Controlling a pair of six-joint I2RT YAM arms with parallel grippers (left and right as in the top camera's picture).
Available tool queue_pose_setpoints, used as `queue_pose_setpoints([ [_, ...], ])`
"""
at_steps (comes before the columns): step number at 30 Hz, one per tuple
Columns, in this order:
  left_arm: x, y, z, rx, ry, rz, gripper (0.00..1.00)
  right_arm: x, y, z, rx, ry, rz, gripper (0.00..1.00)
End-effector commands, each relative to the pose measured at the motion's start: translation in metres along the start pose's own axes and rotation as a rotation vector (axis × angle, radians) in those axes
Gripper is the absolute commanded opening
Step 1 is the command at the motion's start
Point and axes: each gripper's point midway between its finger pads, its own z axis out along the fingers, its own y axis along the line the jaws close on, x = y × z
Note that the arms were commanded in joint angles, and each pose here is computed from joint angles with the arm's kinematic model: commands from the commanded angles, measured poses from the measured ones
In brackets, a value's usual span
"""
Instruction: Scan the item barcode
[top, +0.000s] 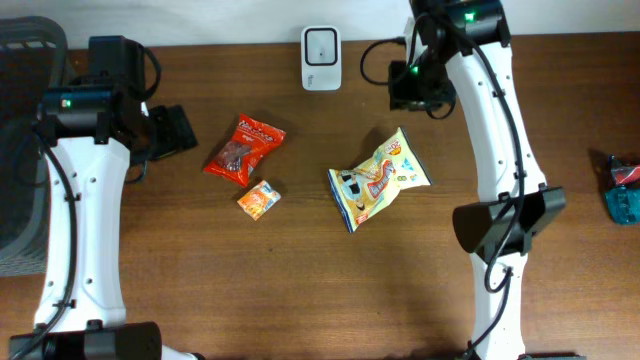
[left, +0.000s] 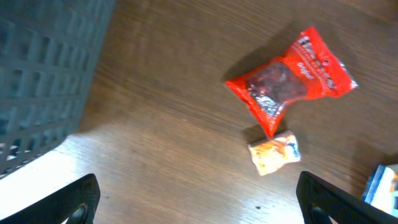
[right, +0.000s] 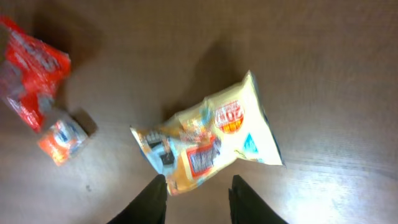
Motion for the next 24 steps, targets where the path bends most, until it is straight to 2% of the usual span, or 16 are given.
queue_pose_setpoints([
  [1,0.011,-0.040,-0.007,0.239,0.067,0.006,0.99,0.024,-0.022,-0.063,0.103,-0.094,-0.016,0.59],
  [2,0.021,-0.075,-0.017,0.433,0.121,0.055,0.99,0.040,-0.034,-0.076,0.166,-0.101,-0.013,0.99],
  [3,0.032,-0.105,-0.024,0.561,0.151,0.157,0.99,0.052,-0.046,-0.080,0.223,-0.087,-0.008,0.99],
  [4,0.045,-0.122,-0.020,0.582,0.186,0.209,0.99,0.061,-0.055,-0.079,0.242,-0.062,0.006,0.99],
  [5,0.074,-0.158,-0.003,0.598,0.247,0.309,0.61,0.064,-0.068,-0.064,0.243,-0.013,0.039,0.81],
  [6,0.098,-0.184,0.012,0.609,0.286,0.380,0.33,0.064,-0.069,-0.045,0.187,0.016,0.038,0.47],
  [7,0.112,-0.200,0.021,0.616,0.306,0.418,0.23,0.063,-0.065,-0.035,0.129,0.029,0.015,0.31],
  [8,0.132,-0.222,0.034,0.626,0.330,0.479,0.05,0.063,-0.054,-0.017,0.007,0.051,-0.031,0.16],
  [9,0.152,-0.244,0.048,0.635,0.350,0.529,0.00,0.065,-0.046,0.002,-0.097,0.070,-0.050,0.04],
  [11,0.180,-0.295,0.086,0.655,0.371,0.532,0.00,0.065,-0.043,0.042,-0.172,0.067,-0.048,0.04],
  [14,0.196,-0.338,0.114,0.784,0.382,0.558,0.00,0.059,-0.044,0.075,-0.202,0.026,-0.022,0.04],
  [15,0.199,-0.342,0.128,0.777,0.383,0.557,0.00,0.057,-0.046,0.086,-0.203,0.006,-0.006,0.04],
  [19,0.190,-0.313,0.175,0.509,0.336,0.485,0.00,0.060,-0.055,0.125,-0.201,-0.015,0.047,0.04],
  [21,0.177,-0.277,0.193,0.292,0.275,0.498,0.00,0.072,-0.063,0.153,-0.182,0.027,0.063,0.04],
  [24,0.153,-0.224,0.204,0.014,0.199,0.518,0.00,0.097,-0.103,0.171,0.042,0.126,0.174,0.04],
])
